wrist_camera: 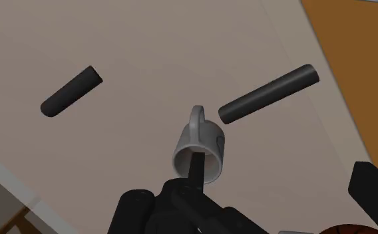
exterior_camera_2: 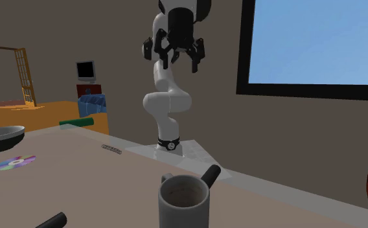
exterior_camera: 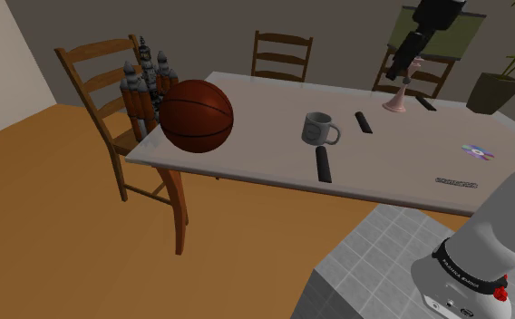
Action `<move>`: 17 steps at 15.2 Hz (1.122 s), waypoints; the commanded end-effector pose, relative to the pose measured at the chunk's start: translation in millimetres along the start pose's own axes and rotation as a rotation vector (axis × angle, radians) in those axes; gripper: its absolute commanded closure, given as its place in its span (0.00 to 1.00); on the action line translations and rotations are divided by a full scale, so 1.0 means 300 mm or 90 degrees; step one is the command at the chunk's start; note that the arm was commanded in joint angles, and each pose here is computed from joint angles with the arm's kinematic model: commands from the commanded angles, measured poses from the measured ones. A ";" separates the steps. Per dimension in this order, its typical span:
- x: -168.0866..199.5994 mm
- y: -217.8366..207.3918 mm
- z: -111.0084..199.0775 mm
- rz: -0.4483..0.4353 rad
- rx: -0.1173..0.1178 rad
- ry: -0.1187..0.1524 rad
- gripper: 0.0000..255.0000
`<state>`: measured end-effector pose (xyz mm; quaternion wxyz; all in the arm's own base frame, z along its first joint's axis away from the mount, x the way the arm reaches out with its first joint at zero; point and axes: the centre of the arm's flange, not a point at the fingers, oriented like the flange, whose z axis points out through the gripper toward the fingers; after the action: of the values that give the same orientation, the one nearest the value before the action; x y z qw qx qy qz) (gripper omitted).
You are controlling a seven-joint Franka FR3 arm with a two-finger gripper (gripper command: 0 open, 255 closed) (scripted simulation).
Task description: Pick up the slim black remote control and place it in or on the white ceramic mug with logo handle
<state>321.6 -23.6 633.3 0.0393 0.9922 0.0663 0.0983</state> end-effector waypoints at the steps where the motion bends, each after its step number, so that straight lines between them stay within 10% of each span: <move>1: 0.000 0.000 0.000 0.000 0.000 0.000 0.00; 17: 0.098 -0.137 0.683 0.481 0.027 -0.085 0.00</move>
<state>382.7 8.8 447.3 -0.0124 0.9594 -0.2786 0.0430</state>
